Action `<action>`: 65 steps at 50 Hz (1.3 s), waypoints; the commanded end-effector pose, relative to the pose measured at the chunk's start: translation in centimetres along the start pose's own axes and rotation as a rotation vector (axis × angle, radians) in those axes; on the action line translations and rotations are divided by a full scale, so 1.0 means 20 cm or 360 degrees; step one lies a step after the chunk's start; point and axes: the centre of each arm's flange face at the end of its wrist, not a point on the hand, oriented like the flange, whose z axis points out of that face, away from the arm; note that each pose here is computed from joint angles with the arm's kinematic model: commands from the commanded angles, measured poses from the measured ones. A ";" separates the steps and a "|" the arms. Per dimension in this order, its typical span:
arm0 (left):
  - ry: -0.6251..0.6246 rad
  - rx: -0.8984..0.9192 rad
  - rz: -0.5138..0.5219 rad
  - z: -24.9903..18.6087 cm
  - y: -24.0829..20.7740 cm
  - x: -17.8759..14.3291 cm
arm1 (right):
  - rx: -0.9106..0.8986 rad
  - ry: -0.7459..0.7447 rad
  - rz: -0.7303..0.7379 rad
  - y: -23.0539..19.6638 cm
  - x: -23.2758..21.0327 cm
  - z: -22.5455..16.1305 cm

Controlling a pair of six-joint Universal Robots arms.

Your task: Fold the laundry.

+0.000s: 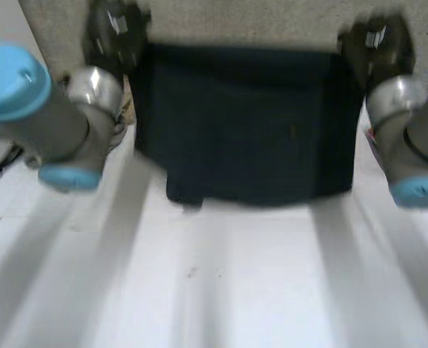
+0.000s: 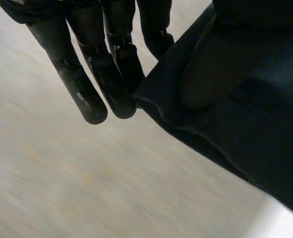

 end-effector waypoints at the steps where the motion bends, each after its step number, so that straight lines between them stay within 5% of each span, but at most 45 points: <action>1: -0.0336 0.0485 -0.0130 0.21 -0.30 -0.25 | 0.0500 0.0242 0.0200 -0.27 0.10 0.20; 16: 0.0007 -0.0023 -0.0176 -0.17 0.01 0.03 | 0.0270 0.0119 0.0196 -0.04 -0.07 0.18; 25: 0.0310 -0.0467 -0.0175 -0.58 0.27 0.26 | -0.0340 -0.0415 0.0119 0.45 -0.37 -0.14; 31: 0.0525 -0.0761 -0.0167 -0.85 0.27 0.30 | -0.0754 -0.0640 -0.0052 0.59 -0.42 -0.43; 39: 0.0736 -0.1058 -0.0146 -1.10 0.02 0.14 | -0.0902 -0.0721 -0.0374 0.30 -0.18 -0.75; 47: 0.1184 -0.1354 -0.0008 -1.43 -0.24 0.02 | -0.1124 -0.1004 -0.0595 0.20 -0.10 -1.05; 55: 0.1258 -0.1269 -0.0003 -1.40 -0.20 0.10 | -0.1223 -0.1101 -0.0575 0.23 -0.12 -1.14; 65: 0.1056 -0.1104 -0.0006 -1.15 0.00 0.20 | -0.1045 -0.0959 -0.0572 0.26 -0.14 -1.04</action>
